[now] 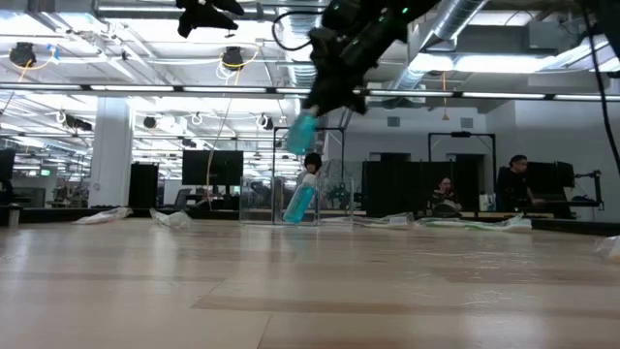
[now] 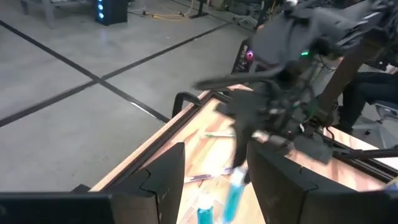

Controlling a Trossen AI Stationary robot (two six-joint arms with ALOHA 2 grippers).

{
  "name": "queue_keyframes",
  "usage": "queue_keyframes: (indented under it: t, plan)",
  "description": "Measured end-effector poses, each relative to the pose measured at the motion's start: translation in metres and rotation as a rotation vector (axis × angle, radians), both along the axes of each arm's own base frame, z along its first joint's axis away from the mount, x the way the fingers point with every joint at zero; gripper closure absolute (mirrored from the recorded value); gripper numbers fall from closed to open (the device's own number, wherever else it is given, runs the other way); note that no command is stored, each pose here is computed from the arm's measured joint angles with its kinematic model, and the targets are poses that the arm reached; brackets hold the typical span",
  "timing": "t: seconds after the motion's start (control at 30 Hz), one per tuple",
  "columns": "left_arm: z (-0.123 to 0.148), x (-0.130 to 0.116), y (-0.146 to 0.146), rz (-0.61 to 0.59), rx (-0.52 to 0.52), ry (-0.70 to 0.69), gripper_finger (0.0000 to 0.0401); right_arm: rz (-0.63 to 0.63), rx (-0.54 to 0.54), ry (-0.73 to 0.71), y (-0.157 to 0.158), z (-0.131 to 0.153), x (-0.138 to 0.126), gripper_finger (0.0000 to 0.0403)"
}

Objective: Pick & Place toothbrushing station
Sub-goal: Put the blue mouthwash into the transparent organizer

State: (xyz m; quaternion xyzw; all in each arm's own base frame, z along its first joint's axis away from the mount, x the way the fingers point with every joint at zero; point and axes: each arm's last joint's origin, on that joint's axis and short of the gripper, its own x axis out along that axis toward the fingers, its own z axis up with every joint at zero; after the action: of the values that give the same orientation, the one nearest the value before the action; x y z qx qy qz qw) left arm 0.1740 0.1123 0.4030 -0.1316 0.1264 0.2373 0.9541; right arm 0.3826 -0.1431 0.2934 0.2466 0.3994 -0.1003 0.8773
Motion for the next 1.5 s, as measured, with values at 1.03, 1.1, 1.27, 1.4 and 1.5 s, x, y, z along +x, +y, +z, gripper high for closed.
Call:
queue_keyframes:
  t: [1.03,1.1,1.27,1.4,1.5]
  plan:
    - [-0.003,0.000,-0.002,-0.010,-0.011,0.028,0.0234,-0.014,0.031,0.049,-0.017,-0.019,0.008,0.0322]
    - [-0.003,0.000,-0.002,-0.010,-0.011,0.028,0.0234,-0.008,0.032,0.052,-0.015,-0.020,0.009,0.0322]
    - [-0.003,0.000,-0.002,-0.010,-0.011,0.028,0.0234,0.023,0.041,0.060,-0.004,-0.020,0.012,0.0322]
    - [-0.003,0.000,-0.002,-0.010,-0.011,0.028,0.0234,0.060,0.064,0.054,0.004,-0.020,0.015,0.0322]
    - [-0.003,0.000,-0.002,-0.010,-0.011,0.028,0.0234,0.076,0.066,0.054,0.010,-0.020,0.017,0.0322]
